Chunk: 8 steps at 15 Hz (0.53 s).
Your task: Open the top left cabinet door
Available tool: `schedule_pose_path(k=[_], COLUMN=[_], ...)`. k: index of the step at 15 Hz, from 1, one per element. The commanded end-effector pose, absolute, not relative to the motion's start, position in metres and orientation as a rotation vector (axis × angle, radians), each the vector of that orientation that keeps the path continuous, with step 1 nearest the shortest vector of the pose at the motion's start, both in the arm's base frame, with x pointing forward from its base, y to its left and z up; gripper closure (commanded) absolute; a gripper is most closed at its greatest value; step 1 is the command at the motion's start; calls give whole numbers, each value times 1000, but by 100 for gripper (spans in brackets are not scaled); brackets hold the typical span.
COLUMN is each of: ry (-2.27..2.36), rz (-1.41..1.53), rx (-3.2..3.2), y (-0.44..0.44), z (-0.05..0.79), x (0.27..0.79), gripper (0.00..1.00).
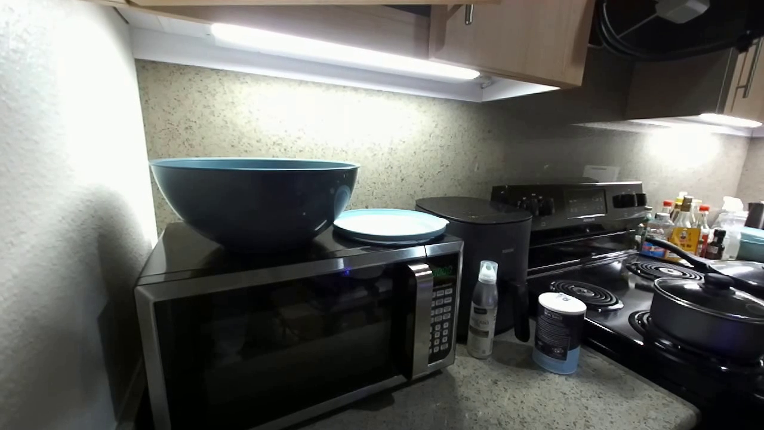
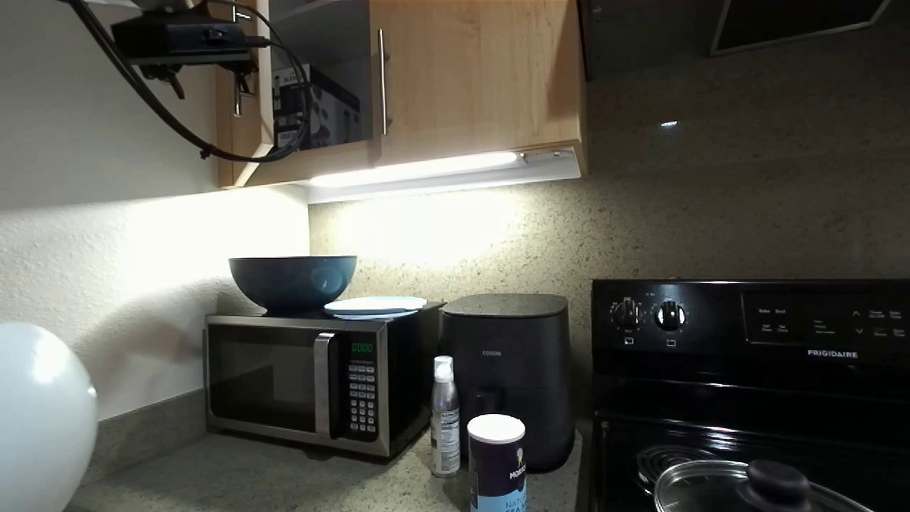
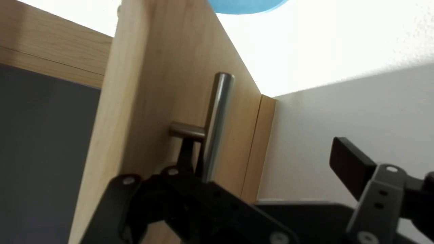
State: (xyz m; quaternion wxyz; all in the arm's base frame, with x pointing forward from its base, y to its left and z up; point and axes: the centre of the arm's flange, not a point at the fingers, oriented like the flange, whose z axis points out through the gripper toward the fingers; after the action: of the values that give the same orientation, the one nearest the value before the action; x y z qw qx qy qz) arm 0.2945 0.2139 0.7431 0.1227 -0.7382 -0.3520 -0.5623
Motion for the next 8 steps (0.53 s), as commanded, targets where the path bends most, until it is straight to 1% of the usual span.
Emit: schedule_pose_path(k=[1,4,5,7,8], ry=[-1205,-1222,-1035,-1036,-986], rz=[-1565,-1587,-1646,-1647,-1648], rx=[-2061,-2066,-2155,-2155,-2206], y=[252,254,216,216,202], z=[736,736,743,743,740], x=[255,256,292,292,285], gripper=[0,0,0,0,0])
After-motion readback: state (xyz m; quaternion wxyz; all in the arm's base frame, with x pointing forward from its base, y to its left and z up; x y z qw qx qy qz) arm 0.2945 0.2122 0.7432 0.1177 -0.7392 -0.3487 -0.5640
